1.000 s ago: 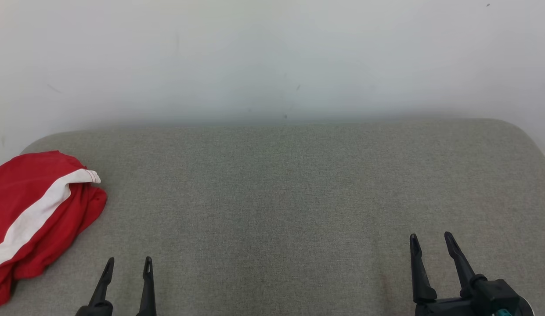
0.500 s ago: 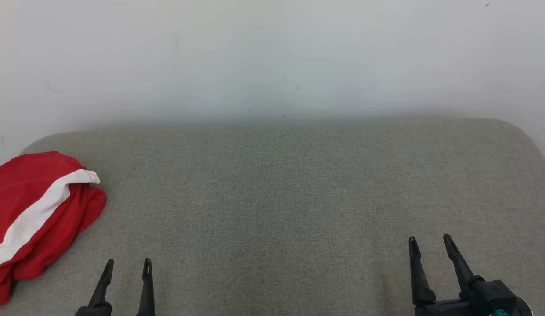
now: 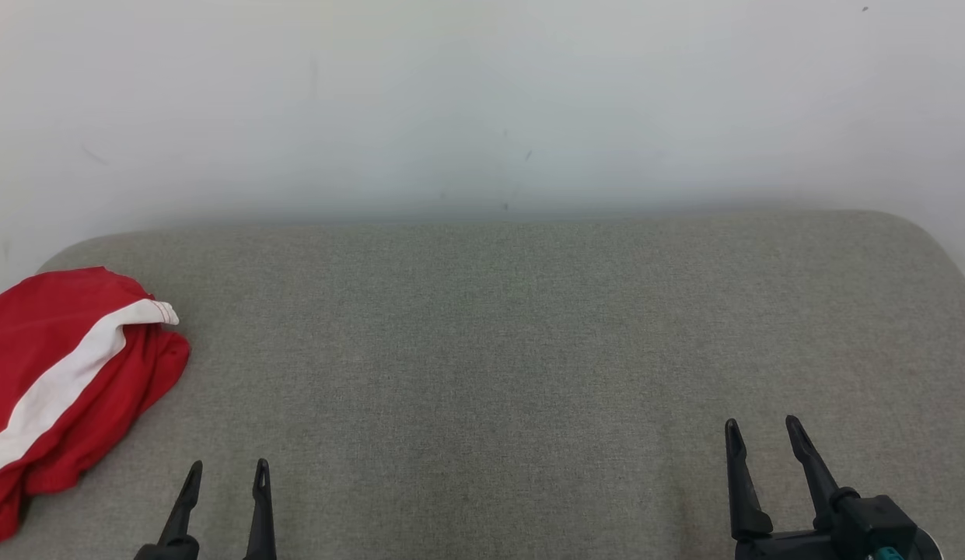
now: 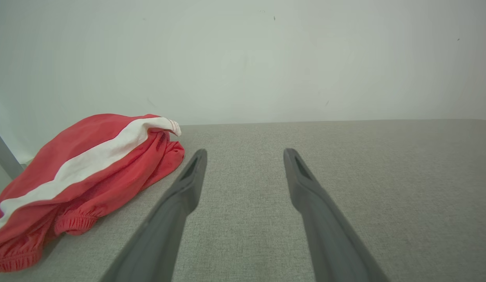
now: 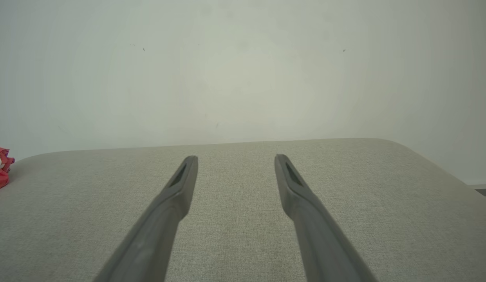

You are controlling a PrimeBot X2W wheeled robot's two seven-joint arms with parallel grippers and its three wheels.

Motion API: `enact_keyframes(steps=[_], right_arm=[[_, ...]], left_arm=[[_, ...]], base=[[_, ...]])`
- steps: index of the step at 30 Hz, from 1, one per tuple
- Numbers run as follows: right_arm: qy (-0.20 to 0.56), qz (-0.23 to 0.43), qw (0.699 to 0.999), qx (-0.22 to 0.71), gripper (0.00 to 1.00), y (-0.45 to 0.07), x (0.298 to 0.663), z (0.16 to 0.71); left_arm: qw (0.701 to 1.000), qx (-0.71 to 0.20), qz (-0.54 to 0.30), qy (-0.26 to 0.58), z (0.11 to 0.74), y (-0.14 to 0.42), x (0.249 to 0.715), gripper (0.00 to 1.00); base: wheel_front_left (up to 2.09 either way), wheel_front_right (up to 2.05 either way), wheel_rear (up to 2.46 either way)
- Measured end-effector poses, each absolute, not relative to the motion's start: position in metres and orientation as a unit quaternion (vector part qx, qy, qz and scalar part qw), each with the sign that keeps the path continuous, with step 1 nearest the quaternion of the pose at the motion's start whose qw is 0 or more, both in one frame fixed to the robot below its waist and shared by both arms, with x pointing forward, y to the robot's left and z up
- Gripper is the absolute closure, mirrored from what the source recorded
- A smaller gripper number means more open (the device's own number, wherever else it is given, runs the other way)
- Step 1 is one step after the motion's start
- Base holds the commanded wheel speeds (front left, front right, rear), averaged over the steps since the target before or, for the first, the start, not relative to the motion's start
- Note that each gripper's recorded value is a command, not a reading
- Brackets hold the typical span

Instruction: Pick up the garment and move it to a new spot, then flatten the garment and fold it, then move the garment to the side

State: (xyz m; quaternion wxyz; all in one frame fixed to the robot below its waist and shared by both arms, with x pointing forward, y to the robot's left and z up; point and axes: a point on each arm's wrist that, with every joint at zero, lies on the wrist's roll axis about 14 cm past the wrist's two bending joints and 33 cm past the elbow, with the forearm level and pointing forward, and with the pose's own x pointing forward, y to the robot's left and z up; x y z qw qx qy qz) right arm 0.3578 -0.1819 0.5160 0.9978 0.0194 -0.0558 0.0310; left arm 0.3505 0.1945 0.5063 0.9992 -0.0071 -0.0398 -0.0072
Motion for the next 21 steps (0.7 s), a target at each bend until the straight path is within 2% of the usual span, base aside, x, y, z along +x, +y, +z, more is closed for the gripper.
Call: enact_keyframes(steps=[21], right_arm=[[-0.048, 0.041, 0.998, 0.022, 0.00, -0.1747, 0.3614, 0.5113]], left_arm=[[0.999, -0.007, 0.003, -0.032, 0.5009, 0.2021, 0.3463, 0.00]], base=[[0.00, 0.00, 0.00]])
